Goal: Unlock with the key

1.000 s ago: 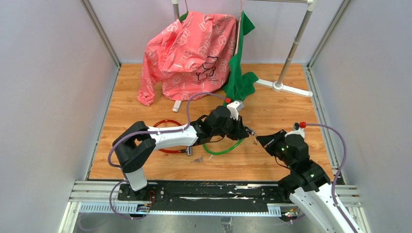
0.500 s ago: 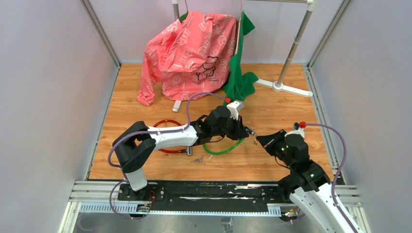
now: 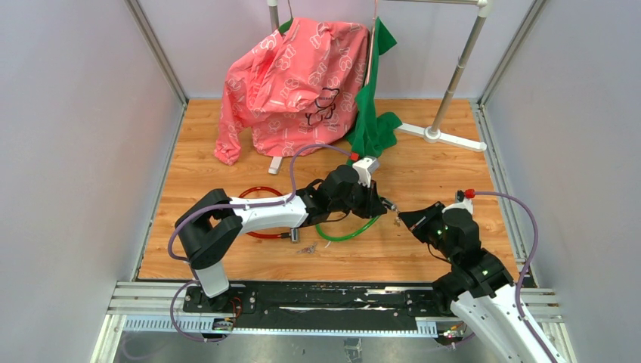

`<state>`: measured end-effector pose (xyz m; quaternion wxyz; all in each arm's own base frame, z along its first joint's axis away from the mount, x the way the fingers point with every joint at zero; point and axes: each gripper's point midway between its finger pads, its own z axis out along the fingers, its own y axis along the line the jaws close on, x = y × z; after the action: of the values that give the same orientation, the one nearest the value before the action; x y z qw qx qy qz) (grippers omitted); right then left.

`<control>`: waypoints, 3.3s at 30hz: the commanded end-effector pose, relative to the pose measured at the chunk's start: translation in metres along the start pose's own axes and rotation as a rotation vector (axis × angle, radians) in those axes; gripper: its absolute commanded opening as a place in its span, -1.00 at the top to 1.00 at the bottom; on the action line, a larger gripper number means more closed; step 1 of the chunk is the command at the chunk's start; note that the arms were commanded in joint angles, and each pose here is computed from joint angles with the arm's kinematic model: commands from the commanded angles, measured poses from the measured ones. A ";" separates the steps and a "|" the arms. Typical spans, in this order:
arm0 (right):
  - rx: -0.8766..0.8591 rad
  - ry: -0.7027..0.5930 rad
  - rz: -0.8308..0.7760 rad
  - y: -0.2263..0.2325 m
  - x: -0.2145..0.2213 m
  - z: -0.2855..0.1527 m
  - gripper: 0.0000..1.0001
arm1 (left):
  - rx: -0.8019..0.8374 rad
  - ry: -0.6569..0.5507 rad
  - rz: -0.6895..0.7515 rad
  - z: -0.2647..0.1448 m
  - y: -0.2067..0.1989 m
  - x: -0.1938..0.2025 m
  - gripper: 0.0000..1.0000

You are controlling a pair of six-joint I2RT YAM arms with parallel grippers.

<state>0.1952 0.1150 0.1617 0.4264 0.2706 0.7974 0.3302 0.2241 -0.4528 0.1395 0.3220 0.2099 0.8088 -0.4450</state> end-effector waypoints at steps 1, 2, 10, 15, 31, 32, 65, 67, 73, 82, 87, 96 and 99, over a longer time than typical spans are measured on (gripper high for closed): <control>0.031 0.017 -0.024 -0.009 0.003 0.000 1.00 | 0.061 -0.063 0.004 -0.001 -0.018 -0.021 1.00; 0.030 0.016 -0.023 -0.008 0.003 0.000 1.00 | 0.061 -0.063 0.005 -0.001 -0.018 -0.021 1.00; 0.029 0.011 -0.025 -0.007 0.001 -0.004 1.00 | 0.050 -0.065 0.002 0.001 -0.016 -0.021 1.00; 0.034 0.009 -0.023 -0.009 0.001 -0.005 1.00 | 0.048 -0.062 -0.002 0.002 -0.015 -0.019 1.00; 0.007 -0.007 -0.020 -0.004 -0.002 -0.004 1.00 | 0.059 -0.060 0.003 0.001 -0.017 -0.020 1.00; 0.007 -0.012 -0.021 -0.003 -0.003 -0.003 1.00 | 0.059 -0.060 0.003 0.001 -0.017 -0.020 1.00; -0.040 -0.031 -0.029 0.008 -0.009 -0.006 1.00 | 0.052 -0.056 0.000 0.003 -0.014 -0.018 1.00; -0.041 -0.032 -0.029 0.008 -0.009 -0.006 1.00 | 0.053 -0.055 0.000 0.003 -0.014 -0.018 1.00; -0.029 -0.028 -0.024 0.005 -0.007 -0.005 1.00 | 0.053 -0.057 0.001 0.002 -0.015 -0.019 1.00; -0.020 -0.026 -0.013 0.001 -0.005 -0.002 1.00 | 0.066 -0.056 0.000 0.002 -0.018 -0.019 1.00; -0.005 -0.019 -0.005 -0.001 -0.003 0.000 1.00 | 0.072 -0.064 -0.006 0.002 -0.020 -0.021 1.00; 0.028 -0.017 0.014 -0.008 -0.002 0.002 1.00 | 0.078 -0.070 -0.014 0.001 -0.022 -0.023 1.00; 0.034 -0.020 0.025 -0.009 -0.002 0.003 1.00 | 0.083 -0.070 -0.012 0.001 -0.023 -0.023 1.00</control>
<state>0.1950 0.1151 0.1640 0.4292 0.2698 0.7947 0.3338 0.2221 -0.4553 0.1428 0.3164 0.2036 0.8068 -0.4556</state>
